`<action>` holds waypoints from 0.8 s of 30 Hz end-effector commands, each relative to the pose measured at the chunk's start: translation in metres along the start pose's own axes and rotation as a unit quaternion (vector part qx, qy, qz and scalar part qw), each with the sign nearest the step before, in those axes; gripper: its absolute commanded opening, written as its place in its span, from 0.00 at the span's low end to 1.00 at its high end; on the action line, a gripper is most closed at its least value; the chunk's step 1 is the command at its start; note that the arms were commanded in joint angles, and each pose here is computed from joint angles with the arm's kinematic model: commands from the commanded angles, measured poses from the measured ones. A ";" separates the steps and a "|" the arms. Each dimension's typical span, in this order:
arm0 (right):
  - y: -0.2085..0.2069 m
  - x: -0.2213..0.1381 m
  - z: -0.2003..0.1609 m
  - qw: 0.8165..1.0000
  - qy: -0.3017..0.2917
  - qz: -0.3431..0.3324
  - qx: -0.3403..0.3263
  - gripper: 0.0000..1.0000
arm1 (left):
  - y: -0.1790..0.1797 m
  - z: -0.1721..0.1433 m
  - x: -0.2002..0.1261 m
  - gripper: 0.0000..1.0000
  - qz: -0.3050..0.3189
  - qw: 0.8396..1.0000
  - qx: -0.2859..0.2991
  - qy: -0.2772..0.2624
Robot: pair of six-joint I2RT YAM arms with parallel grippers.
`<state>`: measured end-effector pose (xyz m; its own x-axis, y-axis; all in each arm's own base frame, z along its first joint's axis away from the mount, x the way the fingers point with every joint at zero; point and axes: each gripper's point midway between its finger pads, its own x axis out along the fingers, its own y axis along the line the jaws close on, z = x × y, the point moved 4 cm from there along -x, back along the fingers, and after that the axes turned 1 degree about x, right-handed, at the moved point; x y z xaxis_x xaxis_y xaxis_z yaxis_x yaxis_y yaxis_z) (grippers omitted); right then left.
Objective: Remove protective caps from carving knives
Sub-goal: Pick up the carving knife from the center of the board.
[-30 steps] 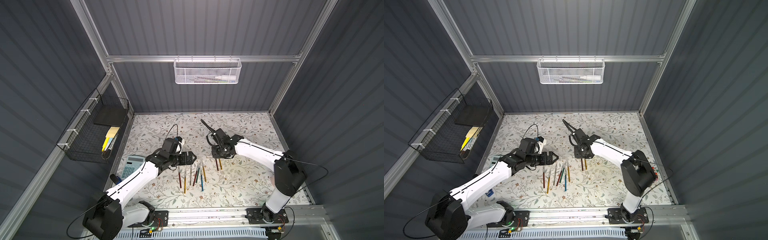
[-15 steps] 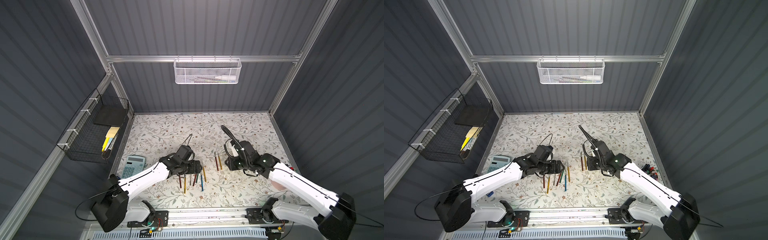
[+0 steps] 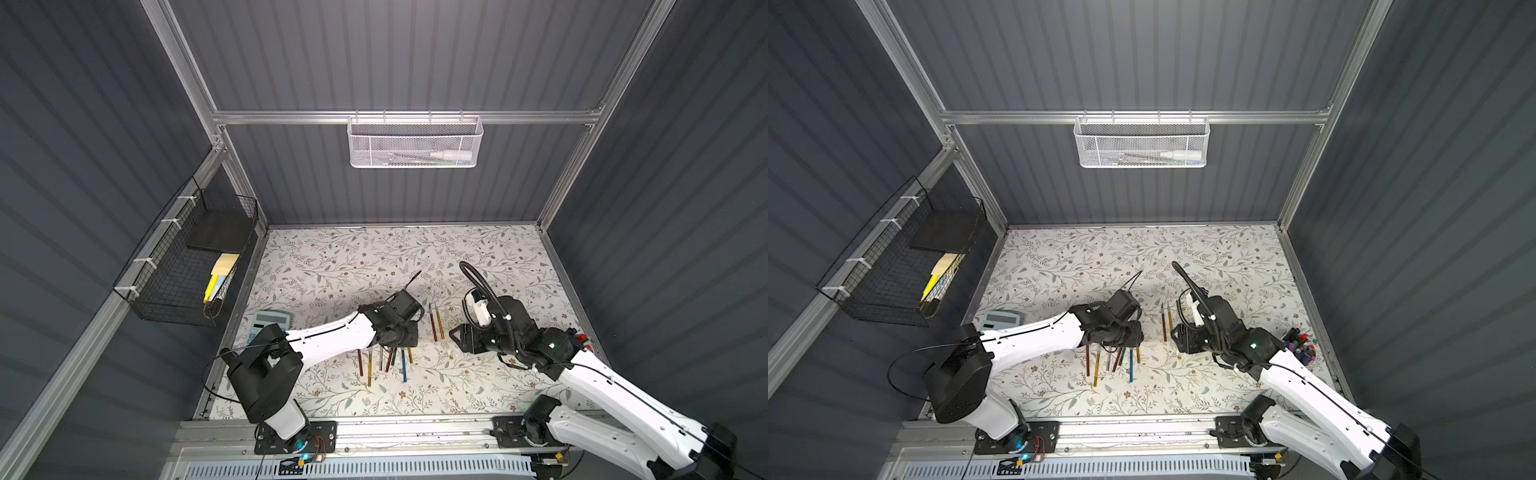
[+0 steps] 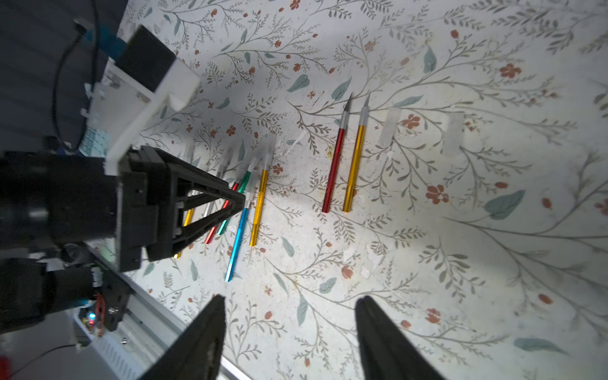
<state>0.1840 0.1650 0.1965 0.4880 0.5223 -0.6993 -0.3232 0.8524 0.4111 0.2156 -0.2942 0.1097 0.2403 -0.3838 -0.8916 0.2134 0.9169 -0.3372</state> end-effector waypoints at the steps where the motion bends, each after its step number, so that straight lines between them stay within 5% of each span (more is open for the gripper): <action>1: 0.002 -0.005 0.000 1.000 -0.013 0.011 0.007 0.84 | 0.004 0.002 0.001 0.42 0.029 1.000 -0.003 0.000; 4: -0.001 -0.007 0.000 1.000 -0.027 0.007 0.008 0.99 | 0.005 0.002 0.008 0.38 0.034 0.999 -0.002 0.007; 24: -0.020 -0.016 0.001 0.996 -0.073 -0.042 0.022 0.99 | 0.006 -0.001 0.035 0.25 0.079 0.996 0.027 0.032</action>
<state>0.1822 0.1456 0.1995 0.6000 0.4761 -0.6429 -0.2627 0.8763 0.4038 0.2245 -0.3042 0.0747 0.2055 -0.2653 -0.9420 0.2096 0.9522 -0.2224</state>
